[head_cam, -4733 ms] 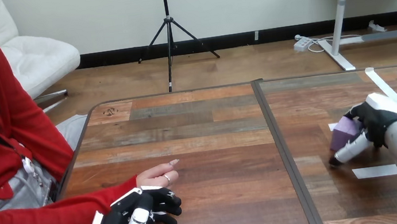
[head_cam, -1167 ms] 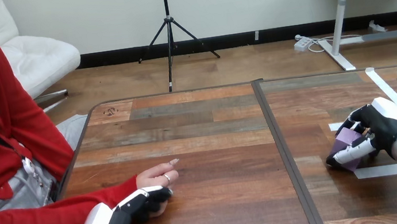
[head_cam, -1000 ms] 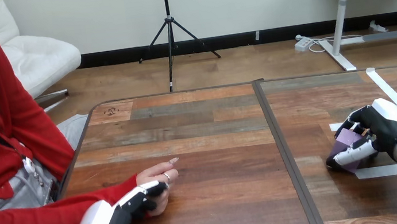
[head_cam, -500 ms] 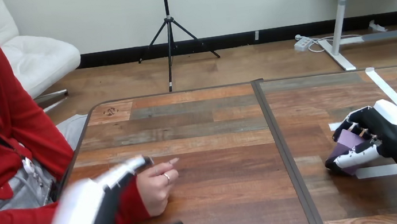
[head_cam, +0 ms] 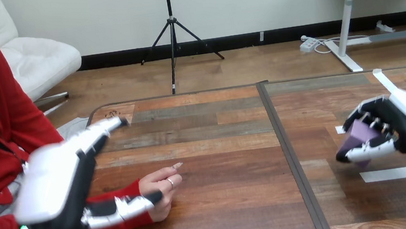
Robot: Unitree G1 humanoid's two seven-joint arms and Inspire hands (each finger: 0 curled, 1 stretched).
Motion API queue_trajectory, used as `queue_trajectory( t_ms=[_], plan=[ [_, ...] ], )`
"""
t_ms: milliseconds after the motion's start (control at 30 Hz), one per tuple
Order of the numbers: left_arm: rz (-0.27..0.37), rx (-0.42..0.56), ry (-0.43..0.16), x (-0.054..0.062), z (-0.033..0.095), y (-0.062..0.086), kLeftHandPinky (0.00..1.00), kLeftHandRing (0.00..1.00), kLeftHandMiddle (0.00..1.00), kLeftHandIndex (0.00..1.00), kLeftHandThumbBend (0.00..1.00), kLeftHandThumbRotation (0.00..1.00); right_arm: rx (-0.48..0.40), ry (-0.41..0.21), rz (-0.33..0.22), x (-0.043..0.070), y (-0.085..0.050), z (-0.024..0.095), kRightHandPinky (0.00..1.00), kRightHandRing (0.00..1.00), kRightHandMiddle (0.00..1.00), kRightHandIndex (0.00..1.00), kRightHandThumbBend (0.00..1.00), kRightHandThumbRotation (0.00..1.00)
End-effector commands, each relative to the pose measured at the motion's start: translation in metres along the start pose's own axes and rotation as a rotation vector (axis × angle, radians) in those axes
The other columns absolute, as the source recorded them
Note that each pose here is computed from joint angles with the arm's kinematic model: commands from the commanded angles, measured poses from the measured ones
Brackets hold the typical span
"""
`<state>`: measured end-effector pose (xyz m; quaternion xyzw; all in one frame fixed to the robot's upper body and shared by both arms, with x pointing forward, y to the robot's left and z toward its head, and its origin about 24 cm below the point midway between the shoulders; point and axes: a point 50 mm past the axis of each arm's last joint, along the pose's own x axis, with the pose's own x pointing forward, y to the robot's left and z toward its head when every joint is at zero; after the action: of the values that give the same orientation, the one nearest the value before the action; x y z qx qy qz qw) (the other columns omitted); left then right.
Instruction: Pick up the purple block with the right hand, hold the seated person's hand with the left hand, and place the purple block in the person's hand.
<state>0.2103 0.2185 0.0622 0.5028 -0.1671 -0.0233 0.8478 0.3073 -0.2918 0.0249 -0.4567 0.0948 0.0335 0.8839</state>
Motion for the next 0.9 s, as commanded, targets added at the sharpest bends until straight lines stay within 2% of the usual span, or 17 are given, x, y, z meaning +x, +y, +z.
queue_trajectory(
  t_ms=[0,367,867],
  plan=[
    [0.053,0.059,-0.07,0.017,0.007,0.016,0.76,0.8,0.83,0.82,1.0,0.37,0.004,-0.113,-0.112,0.005,-0.033,0.022,0.35,0.39,0.45,0.5,0.66,0.0],
    [0.032,0.097,-0.065,0.023,0.003,0.017,0.75,0.81,0.84,0.84,1.0,0.36,0.012,-0.123,-0.12,0.002,-0.035,0.021,0.37,0.4,0.45,0.5,0.65,0.0],
    [-0.084,0.179,-0.05,0.034,-0.007,0.01,0.72,0.77,0.81,0.79,1.0,0.4,0.017,-0.13,-0.124,0.001,-0.037,0.023,0.39,0.41,0.47,0.5,0.65,0.0]
  ],
)
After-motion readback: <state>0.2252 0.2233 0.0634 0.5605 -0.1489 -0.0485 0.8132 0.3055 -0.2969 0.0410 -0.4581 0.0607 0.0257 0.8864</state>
